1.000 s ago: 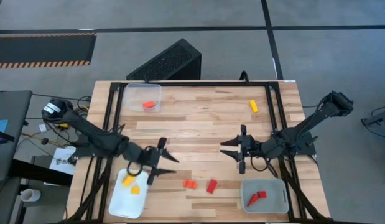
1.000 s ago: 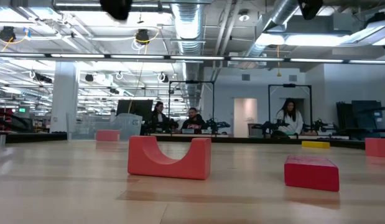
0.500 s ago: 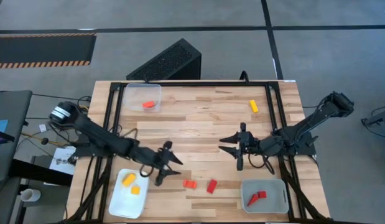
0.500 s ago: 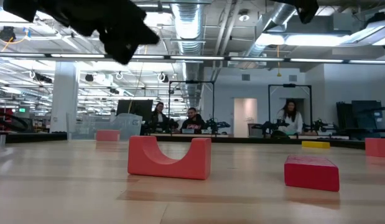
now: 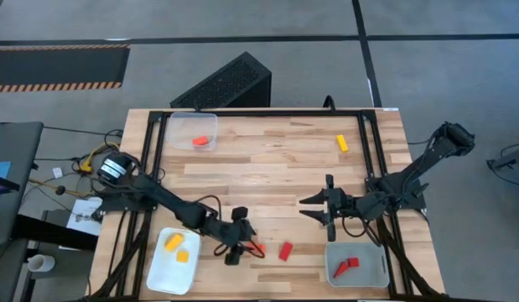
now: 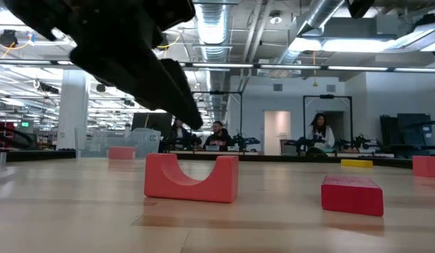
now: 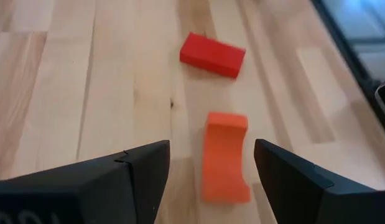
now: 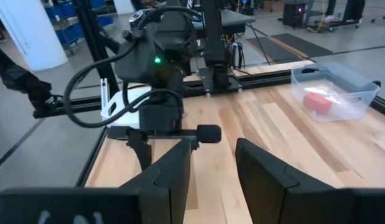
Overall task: Sort & place blocks by color
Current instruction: Put the bottom orange block into the transparent bin
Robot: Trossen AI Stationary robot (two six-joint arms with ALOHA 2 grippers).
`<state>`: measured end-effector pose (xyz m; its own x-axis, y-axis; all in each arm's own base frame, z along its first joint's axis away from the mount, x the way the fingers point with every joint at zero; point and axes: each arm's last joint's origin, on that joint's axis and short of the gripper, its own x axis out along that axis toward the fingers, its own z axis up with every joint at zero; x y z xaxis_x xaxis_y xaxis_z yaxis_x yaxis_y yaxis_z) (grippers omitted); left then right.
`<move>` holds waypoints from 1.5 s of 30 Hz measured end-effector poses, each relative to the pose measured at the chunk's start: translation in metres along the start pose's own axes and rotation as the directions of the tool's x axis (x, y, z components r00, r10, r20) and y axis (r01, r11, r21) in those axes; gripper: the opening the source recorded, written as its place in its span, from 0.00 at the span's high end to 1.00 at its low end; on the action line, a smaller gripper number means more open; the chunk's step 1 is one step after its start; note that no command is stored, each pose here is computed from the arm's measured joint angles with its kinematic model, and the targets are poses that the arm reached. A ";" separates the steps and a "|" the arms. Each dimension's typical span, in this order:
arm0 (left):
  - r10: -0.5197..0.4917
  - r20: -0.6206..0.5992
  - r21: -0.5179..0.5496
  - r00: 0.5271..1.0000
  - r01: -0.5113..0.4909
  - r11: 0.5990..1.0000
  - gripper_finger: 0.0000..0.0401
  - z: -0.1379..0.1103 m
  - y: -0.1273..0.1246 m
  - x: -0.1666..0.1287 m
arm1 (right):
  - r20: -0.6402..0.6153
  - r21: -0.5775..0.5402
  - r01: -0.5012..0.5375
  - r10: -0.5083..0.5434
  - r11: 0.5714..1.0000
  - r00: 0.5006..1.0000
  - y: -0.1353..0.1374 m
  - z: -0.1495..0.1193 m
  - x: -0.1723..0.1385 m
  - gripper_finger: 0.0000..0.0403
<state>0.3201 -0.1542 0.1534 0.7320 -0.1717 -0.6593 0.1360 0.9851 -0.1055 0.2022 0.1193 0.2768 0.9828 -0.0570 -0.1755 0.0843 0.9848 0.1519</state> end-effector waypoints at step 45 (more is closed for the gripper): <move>0.101 -0.086 0.188 0.991 -0.083 0.979 0.76 -0.005 -0.011 0.017 | -0.031 -0.024 0.062 -0.062 0.998 0.998 -0.008 -0.006 0.012 0.62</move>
<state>0.3280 -0.1676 0.1393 0.6818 -0.0699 -0.7282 0.1979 0.9759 0.0916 0.2125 0.1121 0.2677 0.9702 -0.1133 -0.2143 0.1406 0.9831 0.1171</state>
